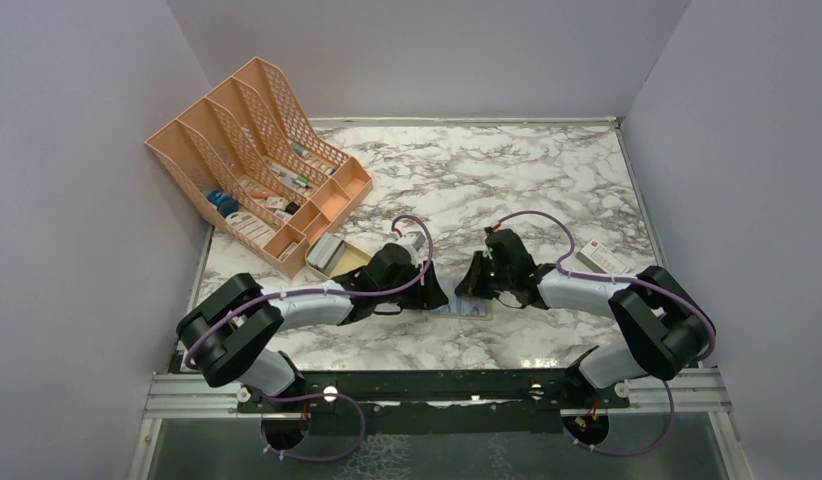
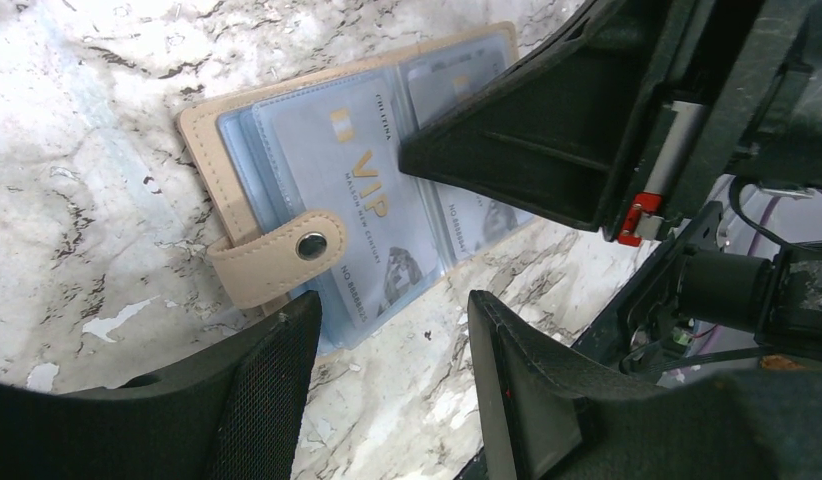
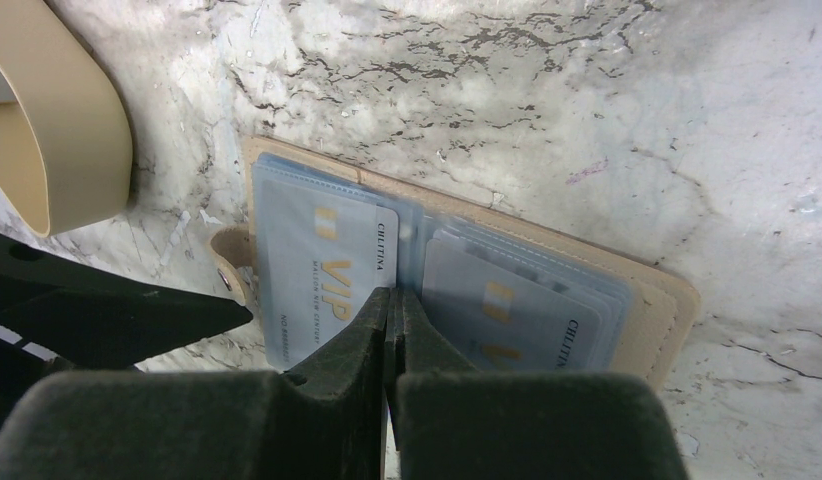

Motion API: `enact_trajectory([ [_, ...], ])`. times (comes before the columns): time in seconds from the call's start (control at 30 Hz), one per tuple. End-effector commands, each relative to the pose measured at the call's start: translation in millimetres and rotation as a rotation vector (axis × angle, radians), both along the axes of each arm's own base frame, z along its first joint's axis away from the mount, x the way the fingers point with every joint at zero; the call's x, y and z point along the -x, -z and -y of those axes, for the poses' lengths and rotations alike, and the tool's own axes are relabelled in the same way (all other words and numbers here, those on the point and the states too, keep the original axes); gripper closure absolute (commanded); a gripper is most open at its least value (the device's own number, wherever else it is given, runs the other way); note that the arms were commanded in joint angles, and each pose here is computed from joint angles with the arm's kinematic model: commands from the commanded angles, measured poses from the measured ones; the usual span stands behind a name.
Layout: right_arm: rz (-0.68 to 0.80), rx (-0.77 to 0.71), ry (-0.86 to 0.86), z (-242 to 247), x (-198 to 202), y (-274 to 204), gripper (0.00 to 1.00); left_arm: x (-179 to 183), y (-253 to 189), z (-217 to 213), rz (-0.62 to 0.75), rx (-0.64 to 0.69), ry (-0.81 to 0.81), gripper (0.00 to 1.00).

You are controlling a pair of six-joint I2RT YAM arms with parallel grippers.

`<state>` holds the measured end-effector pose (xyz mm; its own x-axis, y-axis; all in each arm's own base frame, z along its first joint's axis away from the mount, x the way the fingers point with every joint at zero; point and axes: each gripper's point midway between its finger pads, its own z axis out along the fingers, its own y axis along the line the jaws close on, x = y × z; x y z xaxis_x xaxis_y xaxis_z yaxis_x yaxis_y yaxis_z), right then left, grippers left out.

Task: Put the credit cards into the card holder
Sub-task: Insert the credit card into the card holder, then turn over the card slot in the card holder.

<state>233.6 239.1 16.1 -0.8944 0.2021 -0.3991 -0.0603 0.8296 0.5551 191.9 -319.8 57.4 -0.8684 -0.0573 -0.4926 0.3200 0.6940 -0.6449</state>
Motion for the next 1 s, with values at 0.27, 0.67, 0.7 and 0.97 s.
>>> enact_trajectory([
  [0.27,-0.093,0.127,0.012,25,24,36,0.99,-7,6,13,-0.011,0.012,0.008,0.42],
  [0.67,-0.059,0.104,0.01,22,19,21,0.94,-6,-13,19,-0.007,0.067,0.02,0.5],
  [0.7,-0.051,0.106,0.012,22,17,19,0.92,-6,-14,19,-0.006,0.069,0.019,0.51],
  [0.97,0.022,0.103,0.022,24,7,-14,0.8,-6,-14,20,-0.01,0.069,0.018,0.59],
])
